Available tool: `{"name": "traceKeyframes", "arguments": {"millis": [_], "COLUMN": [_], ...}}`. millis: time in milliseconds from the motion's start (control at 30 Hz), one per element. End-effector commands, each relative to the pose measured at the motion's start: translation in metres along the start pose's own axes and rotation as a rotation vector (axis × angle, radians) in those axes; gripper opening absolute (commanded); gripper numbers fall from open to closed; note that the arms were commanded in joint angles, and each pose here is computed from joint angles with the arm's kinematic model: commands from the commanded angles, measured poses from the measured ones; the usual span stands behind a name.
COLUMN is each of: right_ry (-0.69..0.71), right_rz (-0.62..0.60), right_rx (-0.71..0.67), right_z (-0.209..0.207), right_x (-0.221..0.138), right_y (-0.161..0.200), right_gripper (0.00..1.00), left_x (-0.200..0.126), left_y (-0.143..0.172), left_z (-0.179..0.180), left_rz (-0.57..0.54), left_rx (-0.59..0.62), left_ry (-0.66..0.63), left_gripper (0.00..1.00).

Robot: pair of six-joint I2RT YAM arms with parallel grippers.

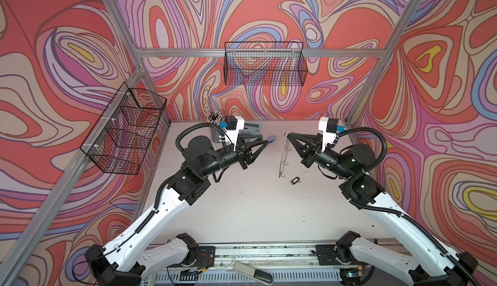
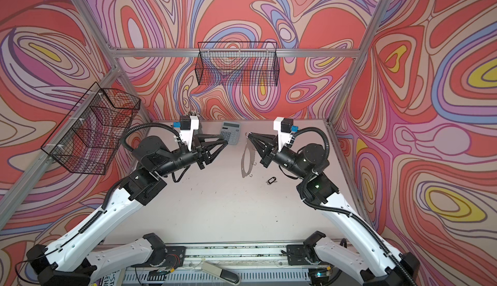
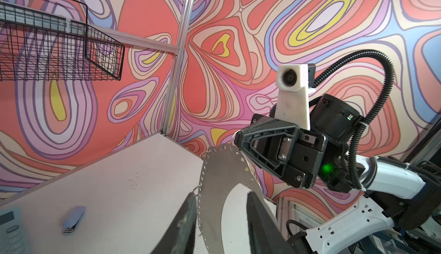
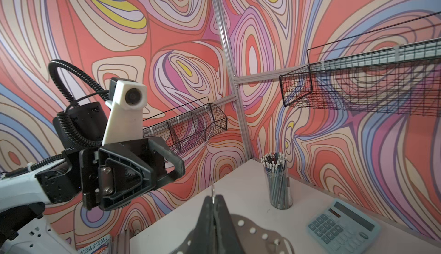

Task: Attach keys to a key ring
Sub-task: Pass the keyring.

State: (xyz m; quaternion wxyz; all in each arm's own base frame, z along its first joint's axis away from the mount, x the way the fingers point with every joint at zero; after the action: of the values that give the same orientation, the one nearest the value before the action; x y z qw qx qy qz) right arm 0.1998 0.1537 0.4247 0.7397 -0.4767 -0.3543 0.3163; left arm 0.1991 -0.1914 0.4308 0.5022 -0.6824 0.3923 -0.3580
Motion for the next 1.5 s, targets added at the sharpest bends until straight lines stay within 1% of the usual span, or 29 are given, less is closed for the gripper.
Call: {"name": "traceKeyframes", "arguments": {"millis": [0,267,700,900,1067,1267,1467], "right_ry": [0.081,0.098,0.034,-0.128,-0.298,-0.49,-0.621], "right_rz": [-0.015,-0.01,0.007,-0.002,0.005,0.042,0.076], "right_rx": [-0.034,-0.058,-0.072,-0.093,-0.09,-0.076,-0.102], "right_z": [-0.005,-0.006,-0.003,0.009,0.019,0.024,0.028], "right_x": [-0.002,-0.002,-0.001,0.0,0.01,0.027,0.037], "right_y": [0.002,0.002,0.005,0.003,-0.004,-0.009,-0.014], "right_gripper": [0.0,0.0,0.0,0.0,0.0,0.0,0.0], "left_x": [0.006,0.018,0.029,0.016,-0.008,-0.026,-0.037], "left_y": [-0.001,0.001,0.0,-0.009,-0.015,-0.015,-0.018], "left_z": [0.002,0.007,0.002,-0.007,-0.021,-0.027,-0.019], "left_rz": [0.007,0.019,0.04,0.014,-0.022,-0.001,0.015], "left_rx": [-0.001,-0.015,-0.01,0.029,0.1,0.16,0.16], "left_ry": [-0.005,0.007,0.062,0.08,0.082,0.083,0.107], "left_gripper": [0.38,0.38,0.36,0.35,0.35,0.35,0.35]}}
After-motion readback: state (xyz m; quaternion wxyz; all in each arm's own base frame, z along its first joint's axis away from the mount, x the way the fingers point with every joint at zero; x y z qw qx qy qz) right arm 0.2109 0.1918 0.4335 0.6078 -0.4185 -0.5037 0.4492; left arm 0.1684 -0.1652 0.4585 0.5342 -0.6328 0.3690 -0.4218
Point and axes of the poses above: each gripper's point midway between its finger pads, its own x axis out along the fingers, its own z axis along the line the jaws close on, y = z × x, the point moved 10 cm from there along -x, back along the fingers, and after that the axes turned 5 degrees about x, right-handed, at the moved point
